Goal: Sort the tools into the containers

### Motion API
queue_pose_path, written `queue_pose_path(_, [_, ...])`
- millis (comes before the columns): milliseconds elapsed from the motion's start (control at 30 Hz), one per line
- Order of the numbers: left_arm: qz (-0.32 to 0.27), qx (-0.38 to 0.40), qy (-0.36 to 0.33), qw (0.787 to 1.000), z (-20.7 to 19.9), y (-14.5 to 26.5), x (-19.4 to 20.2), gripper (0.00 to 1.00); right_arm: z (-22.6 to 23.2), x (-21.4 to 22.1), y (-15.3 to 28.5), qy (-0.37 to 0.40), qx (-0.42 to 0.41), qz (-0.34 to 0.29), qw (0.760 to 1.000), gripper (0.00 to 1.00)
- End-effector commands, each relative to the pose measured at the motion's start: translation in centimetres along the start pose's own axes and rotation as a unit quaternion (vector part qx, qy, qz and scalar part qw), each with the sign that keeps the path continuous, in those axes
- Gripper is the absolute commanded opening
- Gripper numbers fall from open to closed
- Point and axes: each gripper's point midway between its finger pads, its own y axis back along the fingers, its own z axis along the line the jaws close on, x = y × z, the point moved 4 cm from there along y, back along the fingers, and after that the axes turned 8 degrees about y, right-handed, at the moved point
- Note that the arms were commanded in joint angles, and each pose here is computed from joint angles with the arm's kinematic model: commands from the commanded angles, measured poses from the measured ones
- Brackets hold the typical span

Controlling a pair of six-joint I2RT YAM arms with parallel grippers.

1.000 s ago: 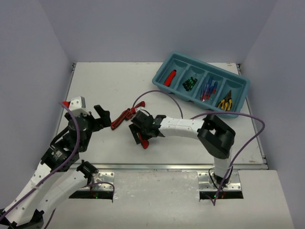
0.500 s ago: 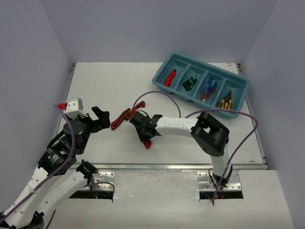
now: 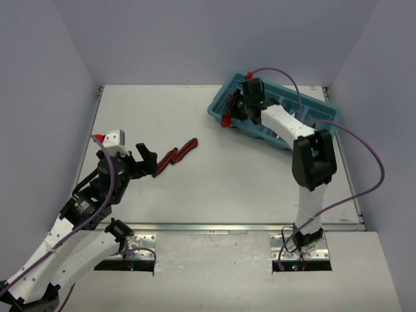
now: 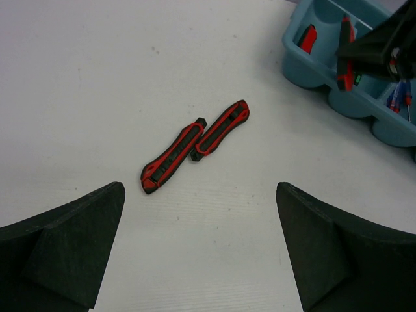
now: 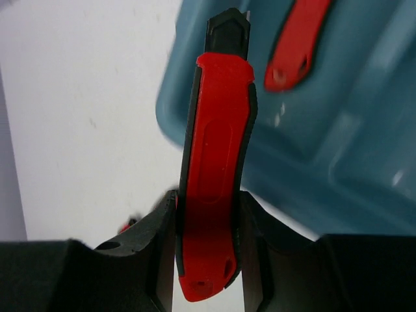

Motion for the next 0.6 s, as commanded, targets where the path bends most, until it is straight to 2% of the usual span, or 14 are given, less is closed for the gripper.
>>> queue_pose_path(0, [0.007, 0.009, -0.007, 1.0, -0.8, -0.9, 0.0, 1.0, 0.6, -6.8, -3.5, -0.022, -0.008, -0.06, 0.998, 0.0])
queue_pose_path(67, [0.014, 0.005, -0.009, 1.0, -0.8, -1.2, 0.2, 1.0, -0.9, -6.5, -6.7, -0.036, 0.016, -0.042, 0.998, 0.02])
queue_pose_path(167, [0.015, 0.007, -0.009, 1.0, -0.9, -1.2, 0.2, 1.0, -2.1, -8.4, -7.4, -0.051, 0.043, -0.074, 0.995, 0.01])
queue_pose_path(267, [0.015, 0.012, -0.009, 1.0, -1.0, -1.1, 0.2, 1.0, -2.7, -9.2, -7.3, -0.051, 0.054, -0.103, 0.992, 0.09])
queue_pose_path(300, [0.016, 0.013, -0.01, 1.0, -1.1, -1.2, 0.3, 1.0, -2.6, -9.7, -7.3, -0.046, 0.05, -0.113, 0.991, 0.16])
queue_pose_path(400, [0.024, 0.017, -0.016, 0.999, -1.3, -1.4, 0.6, 1.0, -2.1, -11.3, -7.0, -0.031, 0.055, -0.123, 0.99, 0.61])
queue_pose_path(500, [0.041, 0.005, -0.03, 0.999, -1.3, -2.4, 1.2, 1.0, -0.6, -13.4, -5.1, 0.01, 0.031, -0.145, 0.989, 0.93])
queue_pose_path(533, [0.047, -0.006, -0.035, 0.998, -1.2, -2.9, 1.4, 1.0, 0.1, -13.8, -4.0, 0.02, 0.019, -0.148, 0.989, 0.99])
queue_pose_path(567, [0.054, -0.021, -0.042, 0.997, -1.0, -3.5, 1.8, 1.0, 0.9, -14.0, -2.8, 0.032, 0.005, -0.15, 0.988, 0.99])
